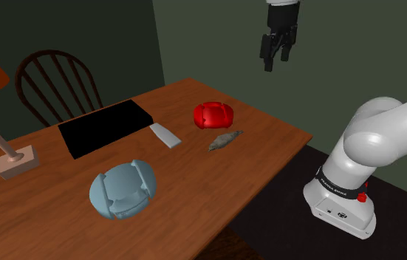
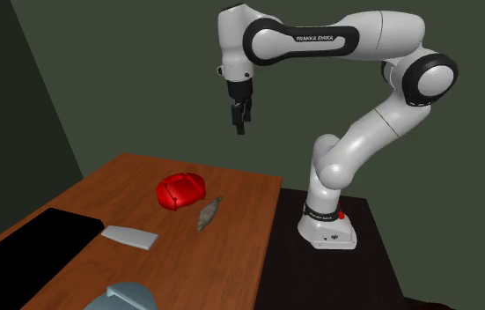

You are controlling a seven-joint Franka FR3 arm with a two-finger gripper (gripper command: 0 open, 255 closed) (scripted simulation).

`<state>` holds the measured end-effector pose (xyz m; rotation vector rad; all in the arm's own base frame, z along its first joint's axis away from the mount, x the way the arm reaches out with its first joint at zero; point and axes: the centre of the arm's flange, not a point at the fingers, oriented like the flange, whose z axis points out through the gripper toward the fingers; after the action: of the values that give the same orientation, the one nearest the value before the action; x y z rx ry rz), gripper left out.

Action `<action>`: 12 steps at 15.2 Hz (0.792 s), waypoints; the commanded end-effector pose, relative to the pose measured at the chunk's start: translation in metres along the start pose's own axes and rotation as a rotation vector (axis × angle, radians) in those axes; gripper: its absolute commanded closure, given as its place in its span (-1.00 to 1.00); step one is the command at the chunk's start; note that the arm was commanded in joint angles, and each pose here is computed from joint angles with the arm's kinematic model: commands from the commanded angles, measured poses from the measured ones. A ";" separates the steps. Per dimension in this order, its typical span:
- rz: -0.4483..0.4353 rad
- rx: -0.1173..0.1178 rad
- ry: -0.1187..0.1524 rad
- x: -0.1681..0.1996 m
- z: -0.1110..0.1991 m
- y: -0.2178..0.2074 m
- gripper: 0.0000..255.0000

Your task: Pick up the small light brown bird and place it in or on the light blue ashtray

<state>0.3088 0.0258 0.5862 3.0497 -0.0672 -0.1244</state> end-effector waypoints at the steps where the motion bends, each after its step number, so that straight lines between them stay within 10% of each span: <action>1: 0.000 0.000 0.000 0.000 0.000 0.000 -1.00; 12: -0.528 0.049 0.085 0.055 0.130 0.007 -1.00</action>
<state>0.3485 0.0075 0.4660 3.0453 0.6667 -0.0408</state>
